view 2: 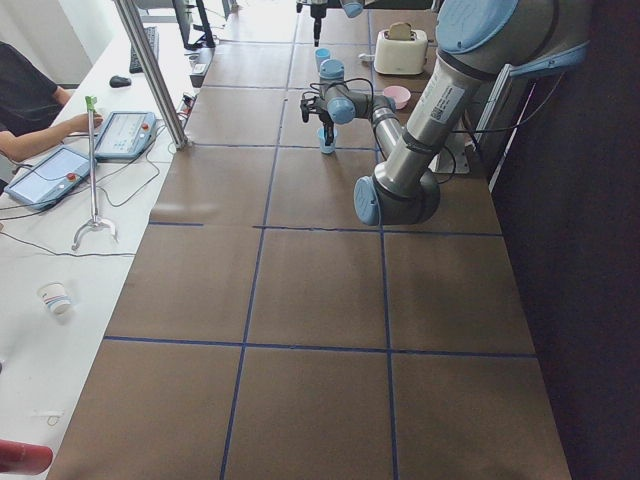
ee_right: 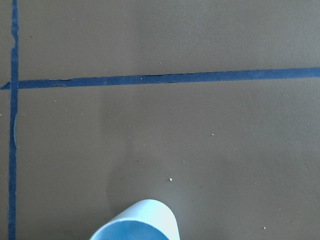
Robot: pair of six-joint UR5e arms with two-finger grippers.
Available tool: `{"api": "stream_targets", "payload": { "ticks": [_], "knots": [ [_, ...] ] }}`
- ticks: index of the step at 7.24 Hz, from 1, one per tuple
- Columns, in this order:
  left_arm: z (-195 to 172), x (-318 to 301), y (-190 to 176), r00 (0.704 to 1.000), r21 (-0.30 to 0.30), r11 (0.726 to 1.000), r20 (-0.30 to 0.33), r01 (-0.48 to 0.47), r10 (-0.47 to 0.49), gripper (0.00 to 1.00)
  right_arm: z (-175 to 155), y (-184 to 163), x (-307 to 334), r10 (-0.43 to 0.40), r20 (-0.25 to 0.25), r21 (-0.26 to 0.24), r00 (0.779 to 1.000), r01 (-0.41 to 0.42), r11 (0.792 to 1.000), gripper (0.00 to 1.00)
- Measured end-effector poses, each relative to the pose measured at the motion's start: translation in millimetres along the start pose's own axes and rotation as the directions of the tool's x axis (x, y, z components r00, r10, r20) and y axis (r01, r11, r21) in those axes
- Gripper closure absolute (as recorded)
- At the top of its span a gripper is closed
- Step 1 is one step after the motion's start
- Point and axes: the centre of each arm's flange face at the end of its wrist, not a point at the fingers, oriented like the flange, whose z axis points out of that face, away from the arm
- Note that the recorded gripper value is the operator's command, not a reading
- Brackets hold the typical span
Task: Stack blue cups with both arms
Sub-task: 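Lower the cup onto the table centre and open the left gripper, then withdraw the left arm while the right gripper grasps the other light blue cup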
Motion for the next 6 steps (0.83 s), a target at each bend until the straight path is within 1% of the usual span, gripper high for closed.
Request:
{"api": "stream_targets", "payload": {
  "ticks": [2,3,5,6],
  "knots": [
    [-28,3,-6,0.999,0.018,1.000,-0.041,0.002,-0.002,0.00,3,1,1,0.002,-0.004,-0.005,1.000,-0.002,1.000,0.00],
    [-48,1,-16,0.999,0.020,1.000,-0.048,0.017,-0.016,0.00,7,3,-1,-0.002,-0.008,-0.012,1.000,0.002,1.000,0.00],
    [-96,-9,-40,0.996,-0.019,0.998,-0.066,0.054,-0.055,0.00,20,15,1,-0.008,-0.021,-0.042,1.000,0.007,0.999,0.00],
    [-111,-13,-49,0.995,-0.024,0.998,-0.077,0.065,-0.067,0.00,25,20,3,-0.008,-0.027,-0.056,1.000,0.006,0.998,0.01]
  ]
}}
